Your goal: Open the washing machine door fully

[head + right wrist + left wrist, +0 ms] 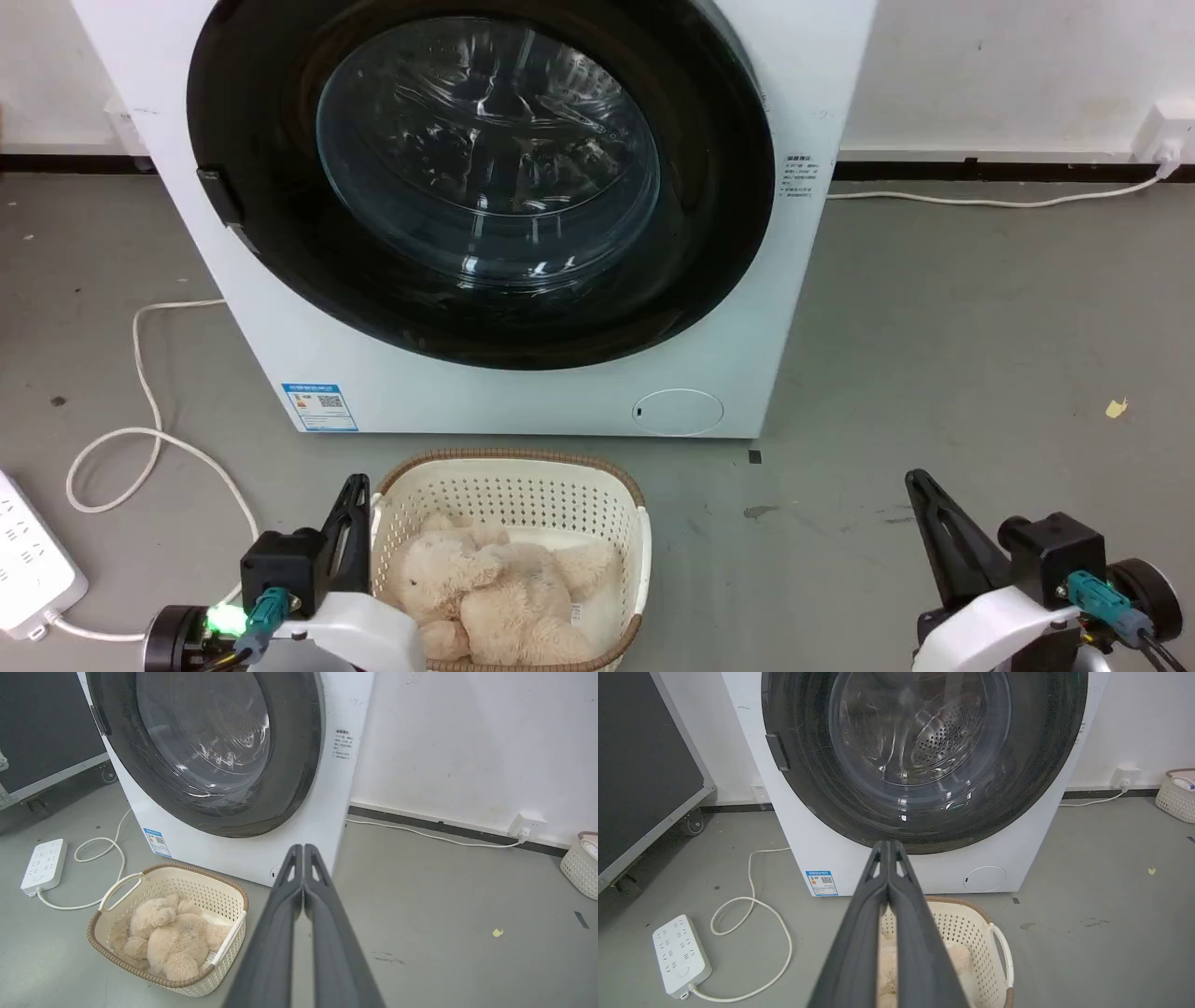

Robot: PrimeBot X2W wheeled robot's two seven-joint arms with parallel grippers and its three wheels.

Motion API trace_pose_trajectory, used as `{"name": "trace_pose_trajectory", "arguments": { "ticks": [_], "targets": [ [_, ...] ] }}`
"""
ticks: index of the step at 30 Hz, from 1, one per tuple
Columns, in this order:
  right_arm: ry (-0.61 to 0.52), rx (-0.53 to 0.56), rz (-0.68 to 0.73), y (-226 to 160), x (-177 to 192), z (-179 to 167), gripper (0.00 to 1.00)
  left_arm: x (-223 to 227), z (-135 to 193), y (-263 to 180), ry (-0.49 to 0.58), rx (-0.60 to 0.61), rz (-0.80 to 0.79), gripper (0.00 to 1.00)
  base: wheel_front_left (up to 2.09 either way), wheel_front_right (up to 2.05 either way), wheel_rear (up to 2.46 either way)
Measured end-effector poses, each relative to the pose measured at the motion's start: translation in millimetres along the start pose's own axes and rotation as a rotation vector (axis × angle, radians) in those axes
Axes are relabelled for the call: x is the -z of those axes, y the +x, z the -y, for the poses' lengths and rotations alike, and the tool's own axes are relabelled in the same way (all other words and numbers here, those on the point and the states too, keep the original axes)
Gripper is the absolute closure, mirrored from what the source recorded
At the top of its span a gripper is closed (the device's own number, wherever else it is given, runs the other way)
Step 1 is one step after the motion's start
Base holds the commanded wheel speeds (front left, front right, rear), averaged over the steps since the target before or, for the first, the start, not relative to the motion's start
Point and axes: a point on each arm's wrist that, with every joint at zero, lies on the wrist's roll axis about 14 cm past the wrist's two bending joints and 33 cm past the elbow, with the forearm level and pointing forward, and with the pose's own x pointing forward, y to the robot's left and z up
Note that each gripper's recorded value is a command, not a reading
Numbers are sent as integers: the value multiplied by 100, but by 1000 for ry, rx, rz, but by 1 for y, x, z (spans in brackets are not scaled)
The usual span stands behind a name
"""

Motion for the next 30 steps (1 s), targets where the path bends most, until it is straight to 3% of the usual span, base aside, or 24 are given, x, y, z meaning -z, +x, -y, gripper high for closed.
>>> {"name": "trace_pose_trajectory", "arguments": {
  "ticks": [30],
  "targets": [
    [0, 0, 1, 0, 0, 0, 100, 0, 0, 0, 0, 0, 1, 100, 0, 0, 0]
  ]
}}
